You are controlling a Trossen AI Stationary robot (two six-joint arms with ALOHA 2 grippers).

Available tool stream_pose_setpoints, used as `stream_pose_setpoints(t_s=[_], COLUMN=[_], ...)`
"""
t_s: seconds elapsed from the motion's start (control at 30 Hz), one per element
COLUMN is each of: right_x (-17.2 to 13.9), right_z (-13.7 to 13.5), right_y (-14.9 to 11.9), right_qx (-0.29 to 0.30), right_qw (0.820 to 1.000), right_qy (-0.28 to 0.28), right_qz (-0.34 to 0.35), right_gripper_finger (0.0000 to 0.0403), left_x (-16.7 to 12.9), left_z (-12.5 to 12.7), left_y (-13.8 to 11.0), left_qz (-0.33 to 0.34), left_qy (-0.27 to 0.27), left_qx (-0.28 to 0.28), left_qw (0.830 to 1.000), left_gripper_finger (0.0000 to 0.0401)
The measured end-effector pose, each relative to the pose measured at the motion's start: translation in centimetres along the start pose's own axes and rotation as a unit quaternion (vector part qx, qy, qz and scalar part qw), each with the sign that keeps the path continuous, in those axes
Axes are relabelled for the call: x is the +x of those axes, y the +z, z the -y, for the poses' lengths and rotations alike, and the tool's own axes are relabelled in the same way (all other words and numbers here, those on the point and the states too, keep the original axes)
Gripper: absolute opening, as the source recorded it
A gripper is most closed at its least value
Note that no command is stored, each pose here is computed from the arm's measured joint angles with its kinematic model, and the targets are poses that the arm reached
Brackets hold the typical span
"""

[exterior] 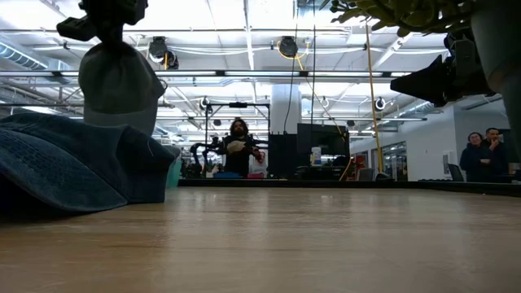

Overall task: Pick & Place hat
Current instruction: Put the gray cap into the green bin

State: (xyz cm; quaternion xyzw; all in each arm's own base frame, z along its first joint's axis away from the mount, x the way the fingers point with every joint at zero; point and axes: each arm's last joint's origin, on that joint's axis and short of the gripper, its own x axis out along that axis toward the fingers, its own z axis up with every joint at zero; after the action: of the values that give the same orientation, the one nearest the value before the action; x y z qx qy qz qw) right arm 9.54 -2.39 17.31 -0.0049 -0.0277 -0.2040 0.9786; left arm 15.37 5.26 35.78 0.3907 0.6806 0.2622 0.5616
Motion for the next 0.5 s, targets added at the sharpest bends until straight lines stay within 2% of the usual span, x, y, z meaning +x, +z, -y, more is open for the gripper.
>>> stream_pose_setpoints(t_s=[0.17, 0.3, 0.5], right_x=[0.0, 0.0, 0.0], right_z=[0.0, 0.0, 0.0], right_y=[0.0, 0.0, 0.0], right_qx=[0.0, 0.0, 0.0], right_qw=[1.0, 1.0, 1.0], right_qy=[0.0, 0.0, 0.0], right_qz=[0.0, 0.0, 0.0], right_gripper_finger=[0.0073, 0.0073, 0.0073], left_x=[0.08, -0.11, -0.47], left_z=[0.15, 0.37, 0.58], left_y=[0.06, 0.2, 0.36], left_qz=[0.001, 0.016, 0.027], left_qy=[-0.006, -0.024, -0.022], left_qx=[-0.014, -0.01, -0.003], left_qw=[1.0, 1.0, 0.999], left_gripper_finger=[0.0022, 0.0022, 0.0022])
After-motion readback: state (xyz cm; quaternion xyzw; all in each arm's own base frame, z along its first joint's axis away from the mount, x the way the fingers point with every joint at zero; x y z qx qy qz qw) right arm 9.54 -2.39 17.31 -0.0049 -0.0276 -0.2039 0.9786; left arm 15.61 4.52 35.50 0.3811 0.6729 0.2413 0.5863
